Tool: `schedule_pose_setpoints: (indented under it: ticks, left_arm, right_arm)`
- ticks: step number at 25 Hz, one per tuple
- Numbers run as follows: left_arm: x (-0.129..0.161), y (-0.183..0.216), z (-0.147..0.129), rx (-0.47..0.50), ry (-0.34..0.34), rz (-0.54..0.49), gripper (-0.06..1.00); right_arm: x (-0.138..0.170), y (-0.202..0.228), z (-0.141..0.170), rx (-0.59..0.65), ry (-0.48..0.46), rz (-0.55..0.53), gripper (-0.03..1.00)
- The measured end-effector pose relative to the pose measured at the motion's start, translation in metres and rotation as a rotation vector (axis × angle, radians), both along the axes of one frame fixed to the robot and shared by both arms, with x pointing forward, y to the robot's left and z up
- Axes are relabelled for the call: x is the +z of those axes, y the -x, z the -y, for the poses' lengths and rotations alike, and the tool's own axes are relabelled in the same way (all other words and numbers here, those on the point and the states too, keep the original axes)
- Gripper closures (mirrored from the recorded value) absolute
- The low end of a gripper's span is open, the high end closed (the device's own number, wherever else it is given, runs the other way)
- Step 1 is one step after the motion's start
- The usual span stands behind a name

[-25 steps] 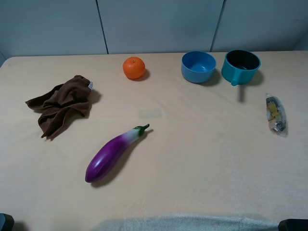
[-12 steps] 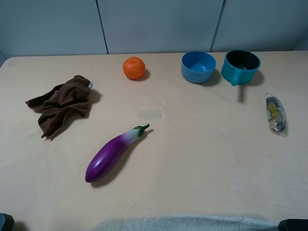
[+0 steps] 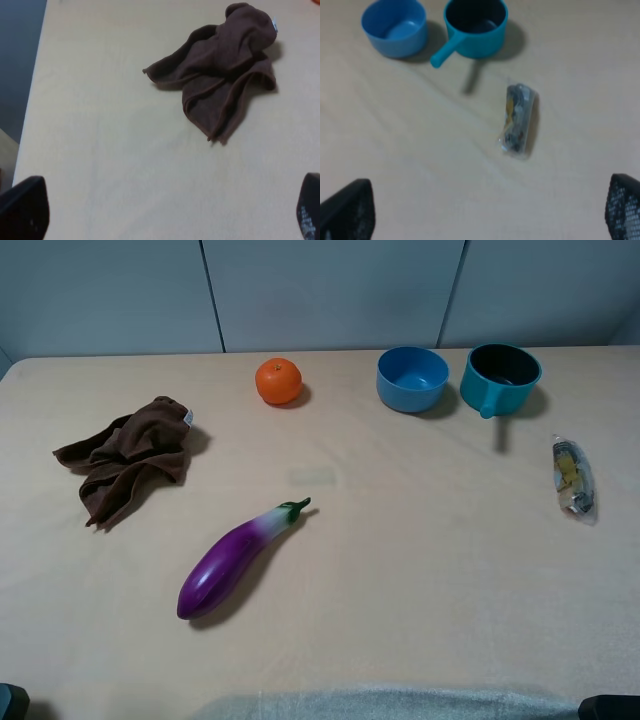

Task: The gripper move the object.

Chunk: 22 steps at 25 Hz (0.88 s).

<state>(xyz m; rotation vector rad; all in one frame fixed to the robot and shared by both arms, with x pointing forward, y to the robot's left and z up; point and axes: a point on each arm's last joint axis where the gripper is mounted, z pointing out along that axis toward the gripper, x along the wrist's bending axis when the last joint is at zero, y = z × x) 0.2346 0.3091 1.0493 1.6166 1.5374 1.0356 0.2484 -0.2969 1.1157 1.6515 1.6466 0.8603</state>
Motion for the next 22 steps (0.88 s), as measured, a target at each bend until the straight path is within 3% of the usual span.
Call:
schedule_pose_setpoints:
  ticks: [8, 22]
  left_arm:
    - [0.000, 0.000, 0.000, 0.000, 0.000, 0.000, -0.05]
    - [0.000, 0.000, 0.000, 0.000, 0.000, 0.000, -0.05]
  right_arm:
    - [-0.053, 0.013, 0.001, -0.011, 0.012, 0.179, 0.28]
    - [-0.062, 0.013, 0.002, -0.019, 0.025, 0.175, 0.28]
